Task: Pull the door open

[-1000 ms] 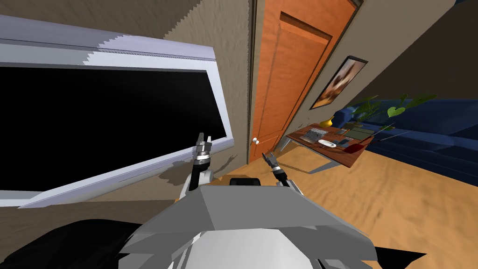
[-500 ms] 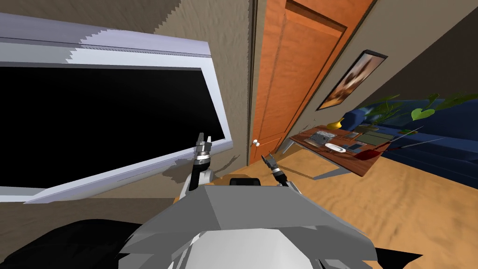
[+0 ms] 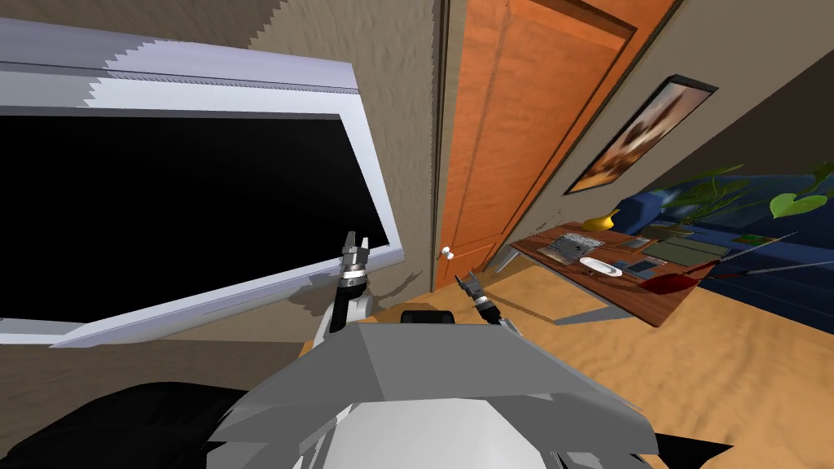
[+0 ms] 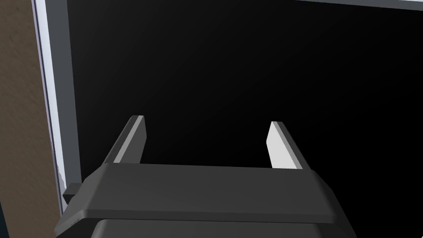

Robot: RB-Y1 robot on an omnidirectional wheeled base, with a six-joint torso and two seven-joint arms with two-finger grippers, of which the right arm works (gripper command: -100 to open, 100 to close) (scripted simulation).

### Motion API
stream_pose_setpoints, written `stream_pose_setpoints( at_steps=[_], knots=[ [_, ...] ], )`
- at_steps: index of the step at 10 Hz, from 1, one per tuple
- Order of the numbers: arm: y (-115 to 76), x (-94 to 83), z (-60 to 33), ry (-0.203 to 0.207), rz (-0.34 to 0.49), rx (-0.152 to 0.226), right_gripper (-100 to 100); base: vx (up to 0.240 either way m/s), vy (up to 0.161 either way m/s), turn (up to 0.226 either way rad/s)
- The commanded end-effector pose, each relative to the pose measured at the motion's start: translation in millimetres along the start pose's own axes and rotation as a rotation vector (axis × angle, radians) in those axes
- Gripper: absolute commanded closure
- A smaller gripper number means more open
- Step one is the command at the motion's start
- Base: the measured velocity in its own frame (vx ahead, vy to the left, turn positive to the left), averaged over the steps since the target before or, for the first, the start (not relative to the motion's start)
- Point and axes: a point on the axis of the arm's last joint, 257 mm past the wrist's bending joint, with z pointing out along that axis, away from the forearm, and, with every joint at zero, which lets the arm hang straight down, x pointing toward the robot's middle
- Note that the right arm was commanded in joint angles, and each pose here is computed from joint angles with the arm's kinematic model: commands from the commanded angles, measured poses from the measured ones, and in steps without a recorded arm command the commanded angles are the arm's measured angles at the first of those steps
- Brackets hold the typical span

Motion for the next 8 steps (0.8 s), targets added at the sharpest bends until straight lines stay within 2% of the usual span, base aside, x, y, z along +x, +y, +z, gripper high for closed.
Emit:
stream_pose_setpoints(
  at_steps=[1, 4, 5, 6, 7, 8],
  knots=[
    [1.6, 8.7, -3.9, 0.017, -0.032, -0.011, -100, 0.063, -0.069, 0.086],
    [5.0, 21.9, -9.8, 0.042, -0.076, -0.028, -100, 0.064, -0.066, 0.064],
    [3.4, 20.1, -8.0, 0.037, -0.062, -0.023, -100, 0.033, -0.042, 0.02],
    [-15.9, 21.5, -17.2, 0.04, -0.065, 0.004, -100, 0.019, 0.105, 0.188],
    [-23.1, 21.7, -20.6, 0.041, -0.065, 0.015, -100, 0.04, 0.174, 0.233],
    [-39.5, 21.5, -28.4, 0.043, -0.065, 0.041, -100, 0.087, 0.189, 0.206]
  ],
)
